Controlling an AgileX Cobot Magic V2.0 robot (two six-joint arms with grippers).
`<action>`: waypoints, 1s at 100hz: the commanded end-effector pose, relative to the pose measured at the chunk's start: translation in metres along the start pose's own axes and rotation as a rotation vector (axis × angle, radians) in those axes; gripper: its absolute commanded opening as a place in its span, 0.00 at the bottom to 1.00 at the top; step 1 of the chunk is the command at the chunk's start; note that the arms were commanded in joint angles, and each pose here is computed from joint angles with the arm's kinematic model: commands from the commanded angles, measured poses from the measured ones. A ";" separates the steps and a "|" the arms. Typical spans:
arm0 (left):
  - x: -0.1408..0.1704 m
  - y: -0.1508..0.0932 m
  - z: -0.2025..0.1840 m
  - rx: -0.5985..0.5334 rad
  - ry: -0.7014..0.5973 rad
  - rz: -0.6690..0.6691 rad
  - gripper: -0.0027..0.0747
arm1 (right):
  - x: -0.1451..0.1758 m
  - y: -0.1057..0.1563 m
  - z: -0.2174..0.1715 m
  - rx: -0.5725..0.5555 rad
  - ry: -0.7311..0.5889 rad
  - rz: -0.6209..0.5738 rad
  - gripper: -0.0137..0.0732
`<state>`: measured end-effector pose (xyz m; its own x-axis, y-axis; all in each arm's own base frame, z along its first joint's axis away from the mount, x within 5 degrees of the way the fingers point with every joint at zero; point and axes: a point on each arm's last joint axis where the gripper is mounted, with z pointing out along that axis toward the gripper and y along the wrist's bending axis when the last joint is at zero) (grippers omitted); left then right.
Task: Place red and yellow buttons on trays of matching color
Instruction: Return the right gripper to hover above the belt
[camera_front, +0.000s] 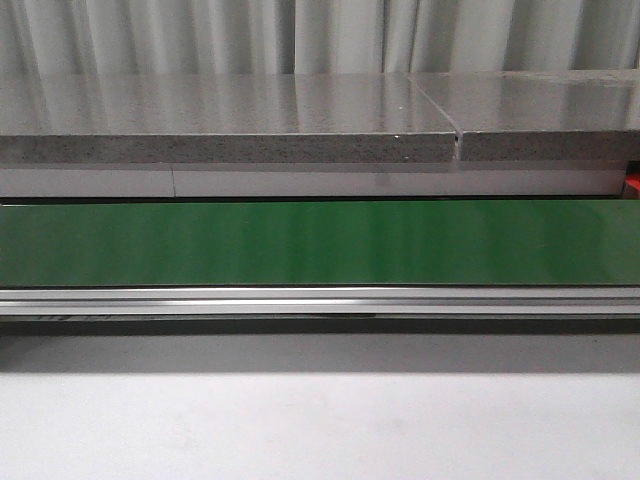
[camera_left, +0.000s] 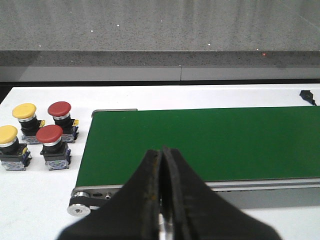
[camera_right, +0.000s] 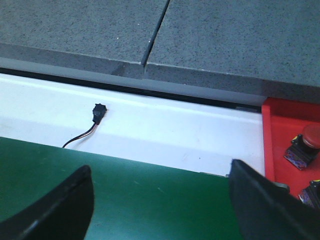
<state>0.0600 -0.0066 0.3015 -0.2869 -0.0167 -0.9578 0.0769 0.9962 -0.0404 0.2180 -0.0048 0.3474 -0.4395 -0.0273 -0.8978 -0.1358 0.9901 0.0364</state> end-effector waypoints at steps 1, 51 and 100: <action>-0.014 -0.001 -0.003 0.013 -0.092 -0.008 0.01 | -0.006 0.003 -0.023 0.034 -0.121 -0.011 0.80; -0.014 -0.001 -0.003 0.013 -0.092 -0.008 0.01 | 0.042 0.023 -0.082 0.037 -0.238 -0.042 0.12; -0.014 -0.001 -0.003 0.013 -0.094 -0.008 0.01 | 0.042 0.024 -0.084 0.037 -0.243 -0.043 0.08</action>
<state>0.0600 -0.0066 0.3015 -0.2869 -0.0167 -0.9578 0.0769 0.9962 -0.0404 0.1212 0.0080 0.3347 -0.2799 -0.0498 -0.9587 -0.1433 0.9896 -0.0096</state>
